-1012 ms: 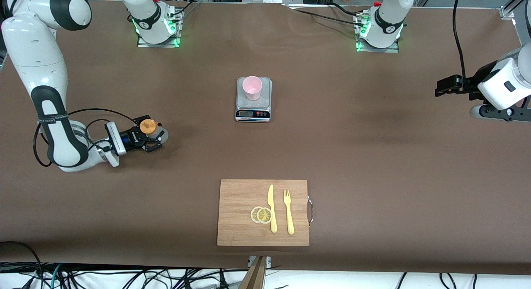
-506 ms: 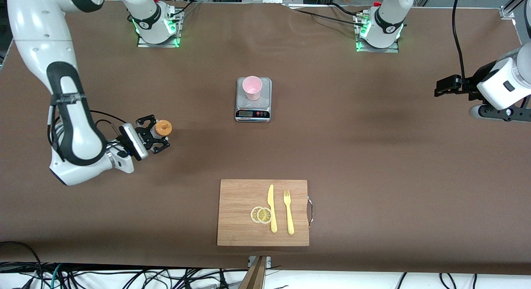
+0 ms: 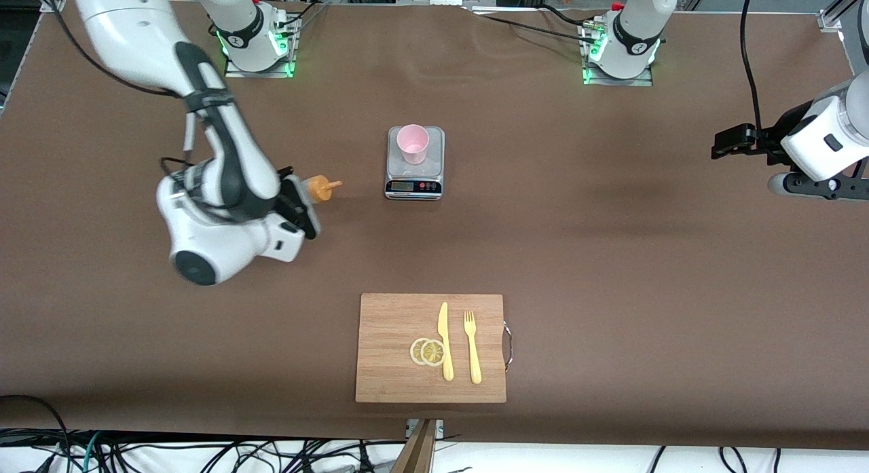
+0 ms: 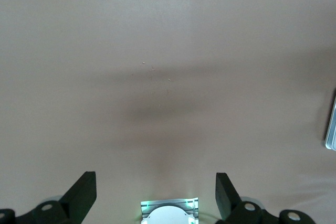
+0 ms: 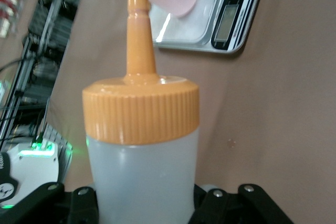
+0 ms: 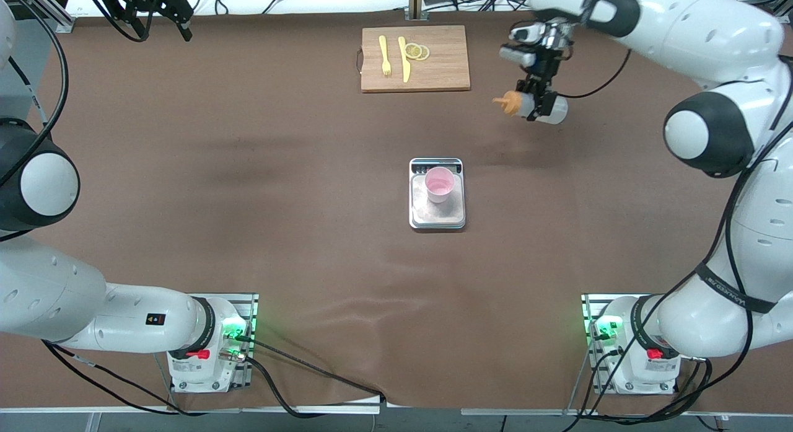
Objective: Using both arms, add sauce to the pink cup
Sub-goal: 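Lift the sauce bottle with the right gripper toward the scale, then tilt the bottle nozzle over the pink cup with the right gripper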
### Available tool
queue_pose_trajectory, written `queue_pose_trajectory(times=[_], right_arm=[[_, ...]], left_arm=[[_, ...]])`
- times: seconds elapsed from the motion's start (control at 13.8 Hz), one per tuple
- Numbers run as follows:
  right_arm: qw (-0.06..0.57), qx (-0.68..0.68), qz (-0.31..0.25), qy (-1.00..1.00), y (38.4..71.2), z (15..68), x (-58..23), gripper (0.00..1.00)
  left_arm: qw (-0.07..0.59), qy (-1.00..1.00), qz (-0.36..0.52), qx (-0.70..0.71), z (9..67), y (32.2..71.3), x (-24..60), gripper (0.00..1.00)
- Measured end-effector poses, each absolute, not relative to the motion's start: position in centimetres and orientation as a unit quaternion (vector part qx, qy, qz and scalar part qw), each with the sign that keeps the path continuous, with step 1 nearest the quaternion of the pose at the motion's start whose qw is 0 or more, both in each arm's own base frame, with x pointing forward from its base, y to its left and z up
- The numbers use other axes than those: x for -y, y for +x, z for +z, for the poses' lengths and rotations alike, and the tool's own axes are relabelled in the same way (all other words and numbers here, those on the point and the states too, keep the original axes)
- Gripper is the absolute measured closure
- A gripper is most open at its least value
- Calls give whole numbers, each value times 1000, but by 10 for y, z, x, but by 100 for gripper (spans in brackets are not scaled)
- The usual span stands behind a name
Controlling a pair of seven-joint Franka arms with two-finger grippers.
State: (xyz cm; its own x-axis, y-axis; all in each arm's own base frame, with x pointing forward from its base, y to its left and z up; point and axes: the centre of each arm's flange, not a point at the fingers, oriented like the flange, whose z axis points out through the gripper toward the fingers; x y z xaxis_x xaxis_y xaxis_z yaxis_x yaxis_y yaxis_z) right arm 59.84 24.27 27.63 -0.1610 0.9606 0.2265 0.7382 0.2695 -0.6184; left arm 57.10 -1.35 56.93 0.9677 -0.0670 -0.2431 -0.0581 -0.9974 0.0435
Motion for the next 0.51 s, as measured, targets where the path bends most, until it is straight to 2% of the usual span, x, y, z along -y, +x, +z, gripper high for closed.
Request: queue_pose_trajectory(times=[0.22, 0.51], right_arm=[[219, 741, 249, -584, 569, 275, -304, 76], [141, 741, 278, -595, 540, 297, -356, 76]], left_arm=[[18, 992, -124, 31, 569, 571, 13, 0], [18, 992, -124, 31, 569, 572, 13, 0]])
